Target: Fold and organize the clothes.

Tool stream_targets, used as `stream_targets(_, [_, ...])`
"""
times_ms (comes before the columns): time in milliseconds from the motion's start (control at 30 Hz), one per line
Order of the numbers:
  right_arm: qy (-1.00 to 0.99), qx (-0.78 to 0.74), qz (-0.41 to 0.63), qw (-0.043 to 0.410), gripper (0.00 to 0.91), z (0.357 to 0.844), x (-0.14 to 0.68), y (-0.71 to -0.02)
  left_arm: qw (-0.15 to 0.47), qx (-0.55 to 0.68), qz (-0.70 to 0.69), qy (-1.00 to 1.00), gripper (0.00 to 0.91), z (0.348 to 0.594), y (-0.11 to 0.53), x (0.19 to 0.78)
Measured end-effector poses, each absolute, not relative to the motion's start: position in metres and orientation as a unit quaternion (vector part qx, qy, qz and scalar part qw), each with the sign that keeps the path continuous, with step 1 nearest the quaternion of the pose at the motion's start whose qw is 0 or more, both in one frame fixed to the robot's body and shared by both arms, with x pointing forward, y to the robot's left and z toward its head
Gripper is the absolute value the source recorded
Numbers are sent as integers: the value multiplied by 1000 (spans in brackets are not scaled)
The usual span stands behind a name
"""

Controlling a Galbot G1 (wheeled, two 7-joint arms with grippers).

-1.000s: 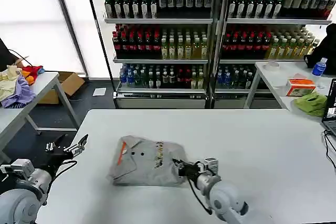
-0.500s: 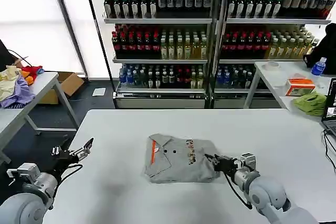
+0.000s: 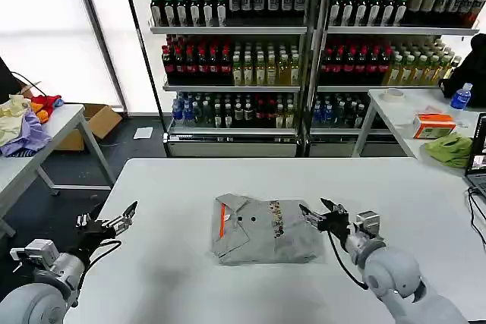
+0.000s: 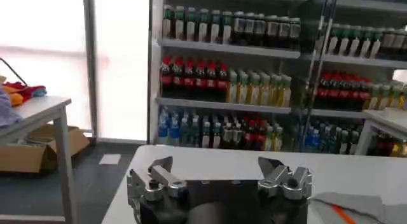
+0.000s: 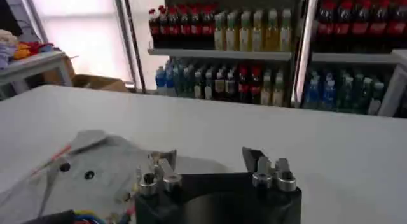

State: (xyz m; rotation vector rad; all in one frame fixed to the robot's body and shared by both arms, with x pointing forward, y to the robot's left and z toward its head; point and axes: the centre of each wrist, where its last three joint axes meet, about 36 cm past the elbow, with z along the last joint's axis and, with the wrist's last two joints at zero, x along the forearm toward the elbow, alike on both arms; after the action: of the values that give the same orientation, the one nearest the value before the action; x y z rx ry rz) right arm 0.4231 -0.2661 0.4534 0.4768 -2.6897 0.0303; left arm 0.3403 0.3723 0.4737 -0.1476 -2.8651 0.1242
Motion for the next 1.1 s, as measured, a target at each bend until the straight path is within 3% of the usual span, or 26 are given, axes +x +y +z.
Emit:
stream_targets(133, [-965, 176, 7, 194, 907, 440, 429, -231, 133, -51, 45, -989, 907, 473, 370, 337])
stream_targets(333, [-962, 173, 6, 213, 907, 414, 426, -189, 130, -47, 51, -989, 907, 471, 369, 332])
stream_targets(733, [-965, 109, 11, 237, 907, 389, 408, -176, 133, -52, 70, -987, 907, 462, 358, 332])
stream_targets(867, [-972, 99, -9, 214, 907, 399, 405, -185, 134, -52, 72, -987, 907, 460, 357, 333])
stream_targets(1100, [-988, 80, -25, 128, 907, 430, 402, -230, 133, -50, 75, -987, 907, 457, 357, 333])
